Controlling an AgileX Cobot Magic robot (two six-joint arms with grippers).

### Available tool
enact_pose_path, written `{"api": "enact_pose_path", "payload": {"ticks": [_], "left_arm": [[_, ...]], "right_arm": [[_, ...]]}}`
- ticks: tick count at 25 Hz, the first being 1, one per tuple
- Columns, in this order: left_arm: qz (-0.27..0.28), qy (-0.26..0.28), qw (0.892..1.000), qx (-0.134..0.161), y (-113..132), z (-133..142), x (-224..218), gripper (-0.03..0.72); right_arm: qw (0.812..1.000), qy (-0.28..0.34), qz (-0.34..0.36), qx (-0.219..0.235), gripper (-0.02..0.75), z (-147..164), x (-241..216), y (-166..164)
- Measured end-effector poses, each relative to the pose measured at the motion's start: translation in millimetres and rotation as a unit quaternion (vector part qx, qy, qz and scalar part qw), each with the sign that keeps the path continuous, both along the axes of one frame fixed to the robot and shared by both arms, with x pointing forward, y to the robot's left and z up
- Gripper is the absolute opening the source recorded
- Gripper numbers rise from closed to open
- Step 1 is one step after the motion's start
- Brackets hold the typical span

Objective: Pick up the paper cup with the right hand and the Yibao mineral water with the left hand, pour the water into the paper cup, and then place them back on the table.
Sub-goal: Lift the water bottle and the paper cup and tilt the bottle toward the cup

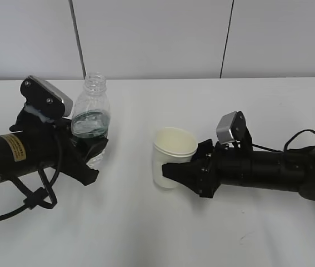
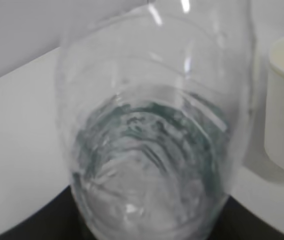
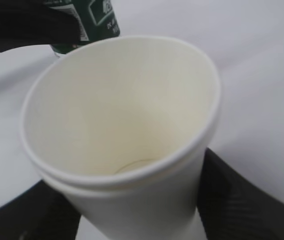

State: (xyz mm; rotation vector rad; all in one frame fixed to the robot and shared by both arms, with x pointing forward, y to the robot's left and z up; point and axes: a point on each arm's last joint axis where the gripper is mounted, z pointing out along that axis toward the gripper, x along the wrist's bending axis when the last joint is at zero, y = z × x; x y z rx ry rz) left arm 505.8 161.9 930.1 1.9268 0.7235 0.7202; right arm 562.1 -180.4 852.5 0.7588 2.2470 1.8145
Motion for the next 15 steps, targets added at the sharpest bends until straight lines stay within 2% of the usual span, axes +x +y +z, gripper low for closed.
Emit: {"api": "enact_pose_path", "payload": {"ticks": [4, 8, 15], "left_arm": [[0.001, 0.008, 1.000, 0.024, 2.9, 3.9, -2.4, 0.343], [-0.003, 0.021, 0.998, 0.066, 3.5, 9.9, 1.4, 0.343], [-0.007, 0.023, 0.992, 0.120, 4.0, 25.1, 9.7, 0.342]], "right_arm": [[1.000, -0.005, 0.021, 0.005, 0.502, 4.1, 2.2, 12.8], [0.999, -0.002, 0.033, 0.012, 0.501, 8.3, 5.9, 19.7], [0.998, 0.011, 0.058, 0.010, 0.501, 14.5, 14.8, 26.7]]}}
